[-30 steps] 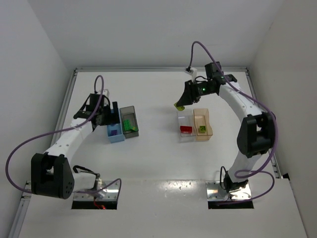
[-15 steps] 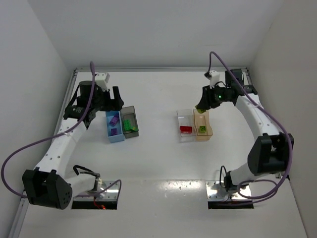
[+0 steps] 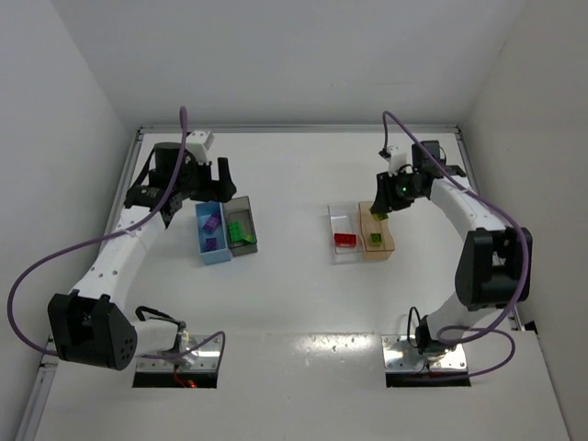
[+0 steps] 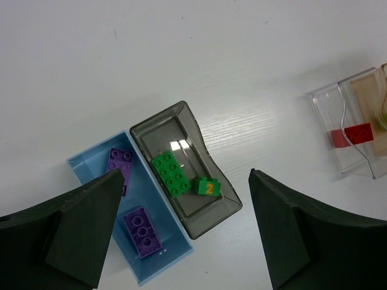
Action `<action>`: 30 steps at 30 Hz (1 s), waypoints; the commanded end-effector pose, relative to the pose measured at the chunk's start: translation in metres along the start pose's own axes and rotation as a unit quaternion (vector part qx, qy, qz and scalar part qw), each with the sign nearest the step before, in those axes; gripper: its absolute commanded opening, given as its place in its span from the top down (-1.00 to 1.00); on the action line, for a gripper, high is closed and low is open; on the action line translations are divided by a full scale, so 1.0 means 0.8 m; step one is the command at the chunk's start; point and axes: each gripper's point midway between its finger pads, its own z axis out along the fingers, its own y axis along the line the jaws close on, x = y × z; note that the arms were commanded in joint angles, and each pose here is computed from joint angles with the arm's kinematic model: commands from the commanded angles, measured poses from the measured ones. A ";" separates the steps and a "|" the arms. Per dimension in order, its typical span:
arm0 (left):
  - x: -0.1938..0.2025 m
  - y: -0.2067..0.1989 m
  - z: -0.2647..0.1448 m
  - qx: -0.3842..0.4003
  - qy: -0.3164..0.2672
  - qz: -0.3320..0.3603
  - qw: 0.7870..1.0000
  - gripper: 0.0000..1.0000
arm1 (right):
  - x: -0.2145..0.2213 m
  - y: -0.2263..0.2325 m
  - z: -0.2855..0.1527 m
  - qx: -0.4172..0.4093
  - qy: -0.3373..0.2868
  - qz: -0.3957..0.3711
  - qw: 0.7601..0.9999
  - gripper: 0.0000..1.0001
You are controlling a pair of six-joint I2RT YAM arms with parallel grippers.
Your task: Sort the legos into containers by color
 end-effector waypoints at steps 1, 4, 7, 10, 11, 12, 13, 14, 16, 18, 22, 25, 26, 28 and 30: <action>-0.019 -0.003 -0.002 -0.001 -0.017 0.014 1.000 -0.83 | -0.004 -0.015 0.015 0.011 -0.003 0.004 1.000 0.80; -0.019 -0.003 -0.002 -0.001 -0.017 0.014 1.000 -0.83 | -0.006 -0.019 0.020 0.016 -0.006 0.007 1.000 0.68; -0.019 -0.001 -0.002 -0.006 -0.017 0.014 1.000 -0.83 | 0.001 -0.026 0.025 0.028 0.002 0.009 1.000 0.54; -0.017 0.002 0.001 -0.011 -0.013 0.013 1.000 -0.86 | 0.008 -0.032 0.030 0.036 0.009 0.011 0.999 0.39; -0.017 0.002 0.001 -0.011 -0.013 0.013 1.000 -0.86 | 0.010 -0.029 0.034 0.033 0.014 0.010 0.999 0.35; -0.011 0.003 0.003 -0.011 -0.008 0.011 1.000 -0.86 | 0.013 -0.028 0.034 0.032 0.018 0.012 0.999 0.32; -0.011 0.003 0.003 -0.011 -0.008 0.011 1.000 -0.86 | 0.013 -0.028 0.034 0.032 0.018 0.012 0.999 0.25; -0.012 0.005 0.003 -0.016 -0.008 0.011 1.000 -0.86 | 0.018 -0.028 0.035 0.031 0.023 0.014 0.999 0.25; -0.012 0.005 0.003 -0.016 -0.008 0.011 1.000 -0.86 | 0.019 -0.030 0.035 0.036 0.024 0.014 0.999 0.22; -0.012 0.007 0.003 -0.020 -0.009 0.011 1.000 -0.86 | 0.025 -0.030 0.036 0.035 0.029 0.016 0.999 0.15; -0.012 0.007 0.003 -0.020 -0.009 0.011 1.000 -0.86 | 0.019 -0.027 0.034 0.033 0.015 0.015 0.999 -0.10; -0.009 0.007 0.001 -0.020 -0.009 0.011 1.000 -0.88 | 0.005 -0.014 0.022 0.020 -0.007 0.015 1.000 -0.15; -0.009 0.007 0.001 -0.020 -0.009 0.011 1.000 -0.88 | -0.001 -0.007 0.017 0.008 -0.017 0.011 1.000 -0.15; -0.006 0.008 0.003 -0.021 -0.008 0.011 1.000 -0.88 | -0.034 0.024 -0.015 -0.028 -0.069 -0.001 0.997 -0.15; 0.001 0.004 0.005 -0.011 -0.001 0.010 1.000 -0.88 | -0.059 0.043 -0.040 -0.042 -0.114 -0.014 0.992 -0.15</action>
